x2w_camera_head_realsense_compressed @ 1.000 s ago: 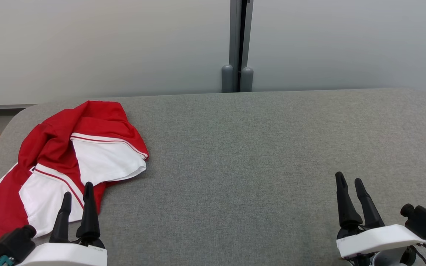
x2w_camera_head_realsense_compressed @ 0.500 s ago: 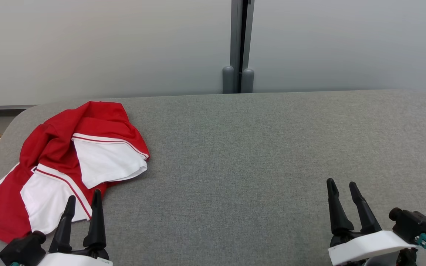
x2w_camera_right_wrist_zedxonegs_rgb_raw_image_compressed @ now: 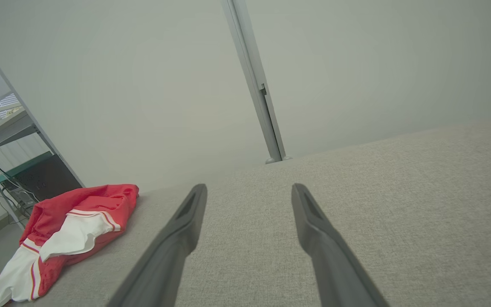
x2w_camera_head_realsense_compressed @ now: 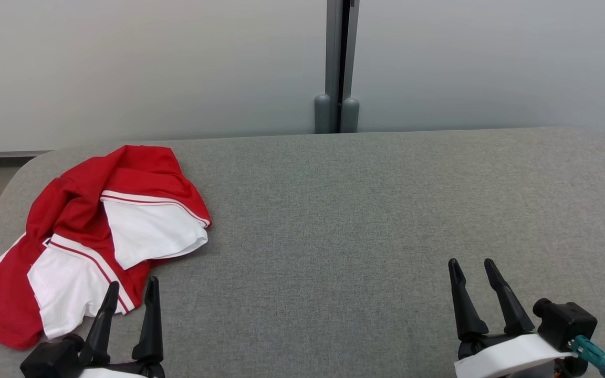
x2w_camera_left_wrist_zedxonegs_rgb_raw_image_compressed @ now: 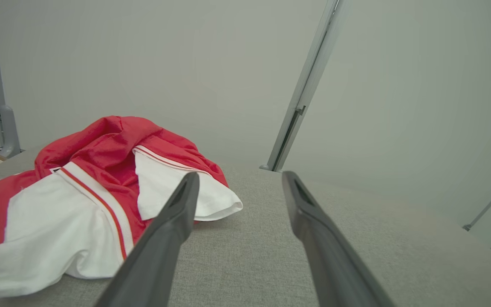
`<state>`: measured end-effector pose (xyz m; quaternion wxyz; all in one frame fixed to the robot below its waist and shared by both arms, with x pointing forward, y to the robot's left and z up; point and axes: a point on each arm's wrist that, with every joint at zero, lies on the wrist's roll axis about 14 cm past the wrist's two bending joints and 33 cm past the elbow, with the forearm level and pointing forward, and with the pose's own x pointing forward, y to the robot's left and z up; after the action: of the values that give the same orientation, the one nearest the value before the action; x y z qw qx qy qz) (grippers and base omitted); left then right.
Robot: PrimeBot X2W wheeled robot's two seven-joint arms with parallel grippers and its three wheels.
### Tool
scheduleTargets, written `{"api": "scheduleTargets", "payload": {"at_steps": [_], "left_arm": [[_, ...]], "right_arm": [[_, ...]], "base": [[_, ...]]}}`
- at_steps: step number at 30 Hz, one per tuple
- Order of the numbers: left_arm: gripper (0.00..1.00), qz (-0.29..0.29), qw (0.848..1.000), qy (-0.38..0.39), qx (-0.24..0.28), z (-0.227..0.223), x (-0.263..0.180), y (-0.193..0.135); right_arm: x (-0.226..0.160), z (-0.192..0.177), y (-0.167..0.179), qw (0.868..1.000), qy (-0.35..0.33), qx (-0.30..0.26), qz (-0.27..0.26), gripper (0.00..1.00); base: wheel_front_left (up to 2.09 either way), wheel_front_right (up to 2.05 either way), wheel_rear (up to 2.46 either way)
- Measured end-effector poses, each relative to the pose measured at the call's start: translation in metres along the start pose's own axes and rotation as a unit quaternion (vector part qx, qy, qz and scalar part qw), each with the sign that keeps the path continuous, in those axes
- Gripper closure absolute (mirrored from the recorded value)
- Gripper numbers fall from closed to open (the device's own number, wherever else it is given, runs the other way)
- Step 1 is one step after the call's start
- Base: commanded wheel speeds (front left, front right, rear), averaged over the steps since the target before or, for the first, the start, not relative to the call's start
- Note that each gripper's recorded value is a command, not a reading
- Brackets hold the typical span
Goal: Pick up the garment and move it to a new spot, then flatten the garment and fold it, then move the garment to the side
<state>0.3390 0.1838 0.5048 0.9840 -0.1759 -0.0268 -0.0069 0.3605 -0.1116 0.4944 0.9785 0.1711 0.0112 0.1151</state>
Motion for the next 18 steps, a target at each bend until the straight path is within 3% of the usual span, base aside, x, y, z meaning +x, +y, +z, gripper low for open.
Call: {"api": "scheduleTargets", "payload": {"at_steps": [18], "left_arm": [[0.0,-0.011,0.998,0.012,0.058,-0.012,-0.006,-0.001]], "right_arm": [[-0.001,-0.004,0.01,0.997,0.0,-0.068,0.024,0.0]], "base": [[0.0,0.0,0.0]]}}
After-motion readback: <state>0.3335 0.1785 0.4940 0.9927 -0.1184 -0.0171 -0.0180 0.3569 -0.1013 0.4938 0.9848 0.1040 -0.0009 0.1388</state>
